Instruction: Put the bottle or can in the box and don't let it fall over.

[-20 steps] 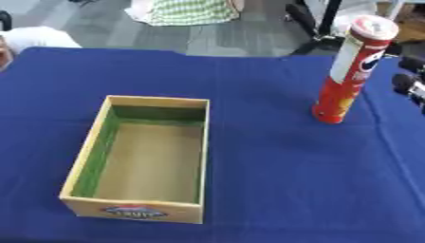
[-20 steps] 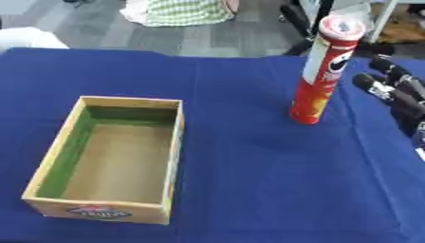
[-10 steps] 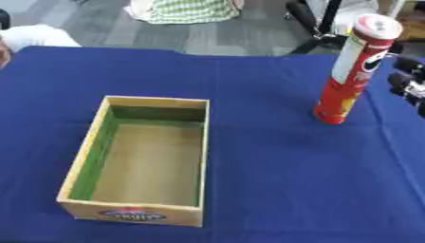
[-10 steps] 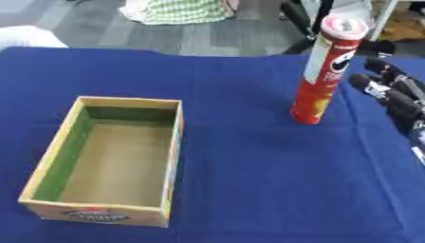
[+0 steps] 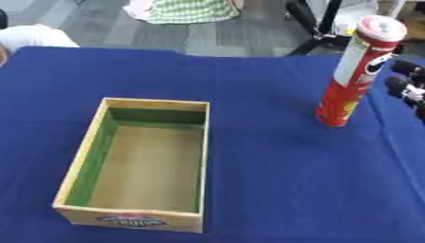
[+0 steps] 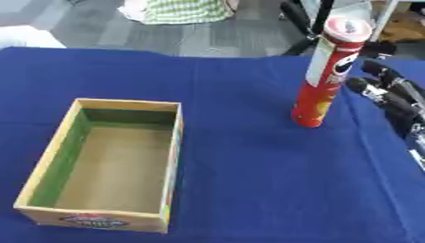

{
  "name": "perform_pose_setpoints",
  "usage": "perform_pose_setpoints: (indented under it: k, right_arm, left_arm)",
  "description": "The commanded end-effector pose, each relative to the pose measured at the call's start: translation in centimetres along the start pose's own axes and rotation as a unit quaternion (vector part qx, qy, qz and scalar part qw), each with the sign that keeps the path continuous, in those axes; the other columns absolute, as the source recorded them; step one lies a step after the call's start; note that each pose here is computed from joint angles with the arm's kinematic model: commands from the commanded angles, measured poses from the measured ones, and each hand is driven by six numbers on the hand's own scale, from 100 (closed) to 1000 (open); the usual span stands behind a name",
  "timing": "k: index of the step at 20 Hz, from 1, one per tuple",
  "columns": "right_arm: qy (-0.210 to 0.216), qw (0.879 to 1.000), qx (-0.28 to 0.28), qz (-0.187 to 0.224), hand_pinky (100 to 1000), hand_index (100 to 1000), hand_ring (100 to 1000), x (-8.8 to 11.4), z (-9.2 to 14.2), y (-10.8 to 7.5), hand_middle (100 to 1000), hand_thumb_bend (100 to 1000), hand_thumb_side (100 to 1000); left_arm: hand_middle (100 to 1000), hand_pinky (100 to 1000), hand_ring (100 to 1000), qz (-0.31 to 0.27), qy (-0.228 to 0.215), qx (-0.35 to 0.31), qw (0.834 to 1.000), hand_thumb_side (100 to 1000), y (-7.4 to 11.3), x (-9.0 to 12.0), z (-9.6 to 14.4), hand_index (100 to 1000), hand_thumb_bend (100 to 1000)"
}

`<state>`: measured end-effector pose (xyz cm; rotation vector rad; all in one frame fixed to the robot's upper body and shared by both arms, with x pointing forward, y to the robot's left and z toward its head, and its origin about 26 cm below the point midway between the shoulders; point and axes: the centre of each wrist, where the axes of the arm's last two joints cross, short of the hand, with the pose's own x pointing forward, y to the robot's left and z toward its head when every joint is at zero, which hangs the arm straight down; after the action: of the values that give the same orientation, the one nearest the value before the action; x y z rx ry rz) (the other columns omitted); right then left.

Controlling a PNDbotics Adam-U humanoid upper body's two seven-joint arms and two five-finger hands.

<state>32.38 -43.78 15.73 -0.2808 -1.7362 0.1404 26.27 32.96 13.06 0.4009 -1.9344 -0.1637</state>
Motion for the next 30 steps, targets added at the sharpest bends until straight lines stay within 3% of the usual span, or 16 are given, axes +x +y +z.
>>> perform_pose_setpoints:
  k: [1, 30]
  right_arm:
    - [-0.018, 1.0, -0.002, 0.012, 964, 970, 1000, 1.2, -0.4, -0.7, 1000, 1000, 514]
    - [-0.036, 0.999, -0.015, 0.016, 968, 976, 1000, 2.3, -1.0, -1.0, 1000, 1000, 527]
  left_arm:
    - [830, 966, 818, -0.006, -0.014, -0.002, 1.0, 662, 0.2, 0.6, -0.4, 829, 100]
    - [832, 967, 817, -0.001, -0.026, -0.003, 1.0, 669, -0.2, 1.1, -0.8, 830, 100]
